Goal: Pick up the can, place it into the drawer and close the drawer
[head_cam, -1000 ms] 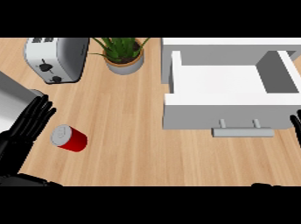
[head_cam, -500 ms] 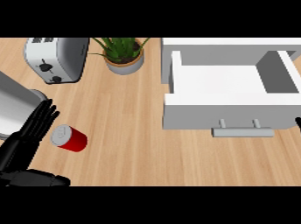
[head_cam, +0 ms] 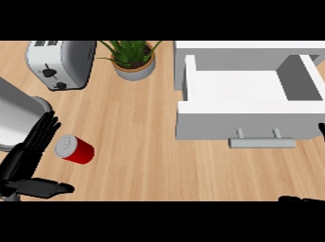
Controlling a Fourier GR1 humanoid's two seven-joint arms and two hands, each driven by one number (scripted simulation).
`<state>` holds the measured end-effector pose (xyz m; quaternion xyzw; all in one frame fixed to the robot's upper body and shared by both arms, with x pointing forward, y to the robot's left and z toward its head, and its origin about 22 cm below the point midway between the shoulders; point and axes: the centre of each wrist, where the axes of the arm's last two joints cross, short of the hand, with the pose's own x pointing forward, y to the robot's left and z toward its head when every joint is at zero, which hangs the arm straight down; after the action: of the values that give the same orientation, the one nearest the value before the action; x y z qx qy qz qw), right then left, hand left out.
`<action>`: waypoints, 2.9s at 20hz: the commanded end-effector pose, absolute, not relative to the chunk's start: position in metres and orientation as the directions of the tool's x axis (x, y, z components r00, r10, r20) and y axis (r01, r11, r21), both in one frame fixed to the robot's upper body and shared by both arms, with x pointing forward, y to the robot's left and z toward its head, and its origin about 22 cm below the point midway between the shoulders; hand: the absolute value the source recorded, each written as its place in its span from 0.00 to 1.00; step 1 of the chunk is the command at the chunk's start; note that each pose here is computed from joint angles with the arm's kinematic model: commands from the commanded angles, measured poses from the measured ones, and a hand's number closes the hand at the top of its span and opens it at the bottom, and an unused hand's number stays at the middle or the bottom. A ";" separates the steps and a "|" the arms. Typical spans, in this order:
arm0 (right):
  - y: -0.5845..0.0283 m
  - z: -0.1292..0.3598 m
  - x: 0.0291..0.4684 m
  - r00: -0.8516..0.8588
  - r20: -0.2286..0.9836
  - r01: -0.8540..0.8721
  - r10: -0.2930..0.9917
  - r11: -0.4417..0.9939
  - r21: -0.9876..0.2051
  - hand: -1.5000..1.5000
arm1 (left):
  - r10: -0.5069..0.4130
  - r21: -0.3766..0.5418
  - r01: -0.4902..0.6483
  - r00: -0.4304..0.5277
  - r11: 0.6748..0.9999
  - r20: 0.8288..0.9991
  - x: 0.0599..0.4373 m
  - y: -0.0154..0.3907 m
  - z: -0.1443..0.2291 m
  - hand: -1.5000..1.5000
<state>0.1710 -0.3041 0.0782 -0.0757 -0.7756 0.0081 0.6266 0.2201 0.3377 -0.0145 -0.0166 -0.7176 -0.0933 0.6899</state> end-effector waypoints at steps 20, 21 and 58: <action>-0.286 0.079 0.167 -0.211 0.969 0.122 0.132 0.987 -0.108 0.00 | -0.089 0.085 0.140 0.025 0.987 0.996 0.222 0.370 -0.085 0.00; -0.296 0.090 0.173 -0.208 0.968 0.106 0.141 0.987 -0.121 0.00 | -0.103 0.098 0.147 0.028 0.984 0.994 0.216 0.345 -0.102 0.00; -0.292 0.088 0.140 -0.221 0.968 0.113 0.119 0.989 -0.096 0.00 | -0.050 0.051 0.210 -0.009 0.976 0.999 0.265 0.319 -0.103 1.00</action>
<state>0.1480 -0.2962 0.0882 -0.0714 -0.7836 0.0030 0.6171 0.2706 0.3276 -0.0998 -0.0493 -0.6977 -0.0935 0.7086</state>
